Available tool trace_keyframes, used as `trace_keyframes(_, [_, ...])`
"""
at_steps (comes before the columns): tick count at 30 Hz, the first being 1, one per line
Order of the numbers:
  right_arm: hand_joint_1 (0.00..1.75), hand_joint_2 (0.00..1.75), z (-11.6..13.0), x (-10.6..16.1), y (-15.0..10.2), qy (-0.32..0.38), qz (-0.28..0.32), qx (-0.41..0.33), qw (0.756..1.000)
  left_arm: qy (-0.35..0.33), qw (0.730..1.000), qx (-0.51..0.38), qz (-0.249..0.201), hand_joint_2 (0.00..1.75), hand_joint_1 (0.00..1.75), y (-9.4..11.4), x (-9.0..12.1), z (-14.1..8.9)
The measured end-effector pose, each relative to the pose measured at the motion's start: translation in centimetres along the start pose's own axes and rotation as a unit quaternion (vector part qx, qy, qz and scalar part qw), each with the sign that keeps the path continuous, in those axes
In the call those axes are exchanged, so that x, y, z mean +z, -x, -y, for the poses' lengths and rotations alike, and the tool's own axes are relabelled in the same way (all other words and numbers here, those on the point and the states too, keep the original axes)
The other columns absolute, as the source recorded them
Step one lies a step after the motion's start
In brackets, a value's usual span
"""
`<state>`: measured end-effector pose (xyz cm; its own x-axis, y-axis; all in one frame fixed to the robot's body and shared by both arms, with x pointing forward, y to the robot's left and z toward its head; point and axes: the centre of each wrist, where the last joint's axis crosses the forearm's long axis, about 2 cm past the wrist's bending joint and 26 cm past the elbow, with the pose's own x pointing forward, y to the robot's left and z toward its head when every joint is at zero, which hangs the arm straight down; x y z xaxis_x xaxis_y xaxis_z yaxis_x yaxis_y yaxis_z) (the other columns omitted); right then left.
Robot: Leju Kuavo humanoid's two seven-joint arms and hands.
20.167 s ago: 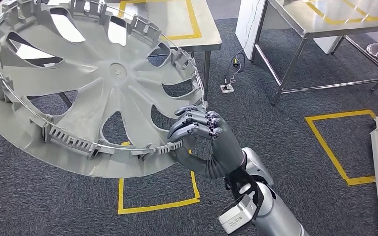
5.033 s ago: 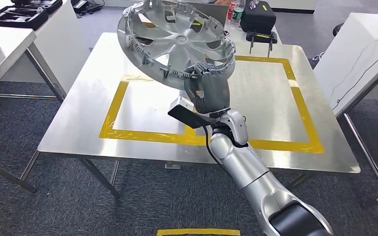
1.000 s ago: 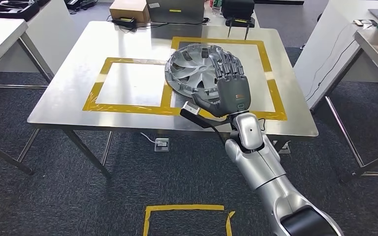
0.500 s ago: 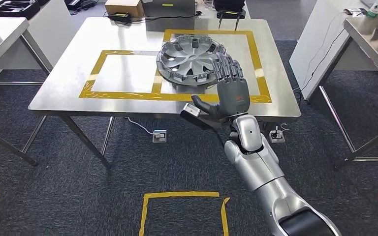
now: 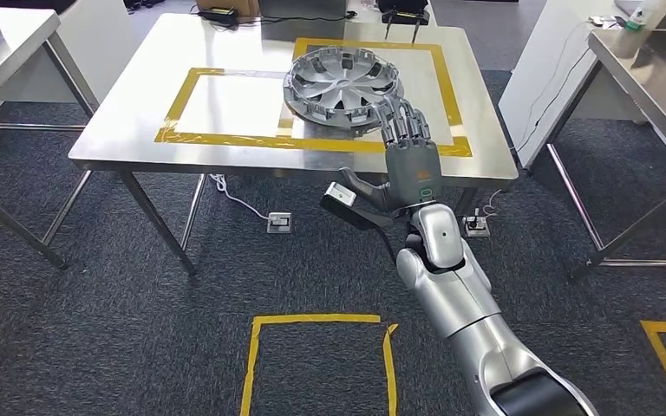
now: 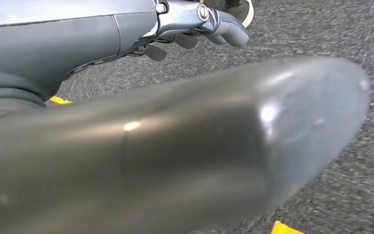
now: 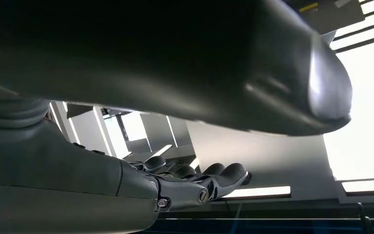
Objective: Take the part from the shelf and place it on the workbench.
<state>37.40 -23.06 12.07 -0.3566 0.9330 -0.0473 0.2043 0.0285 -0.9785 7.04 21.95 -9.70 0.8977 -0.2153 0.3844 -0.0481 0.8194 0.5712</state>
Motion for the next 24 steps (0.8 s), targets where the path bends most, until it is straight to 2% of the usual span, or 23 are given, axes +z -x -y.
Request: trace_keyframes(24, [0.0, 0.0, 0.24, -0.16, 0.3, 0.005, -0.001, -0.024, 1.0, 0.008, 1.0, -0.006, 0.009, 0.0, 0.0, -0.24, 0.17, 0.26])
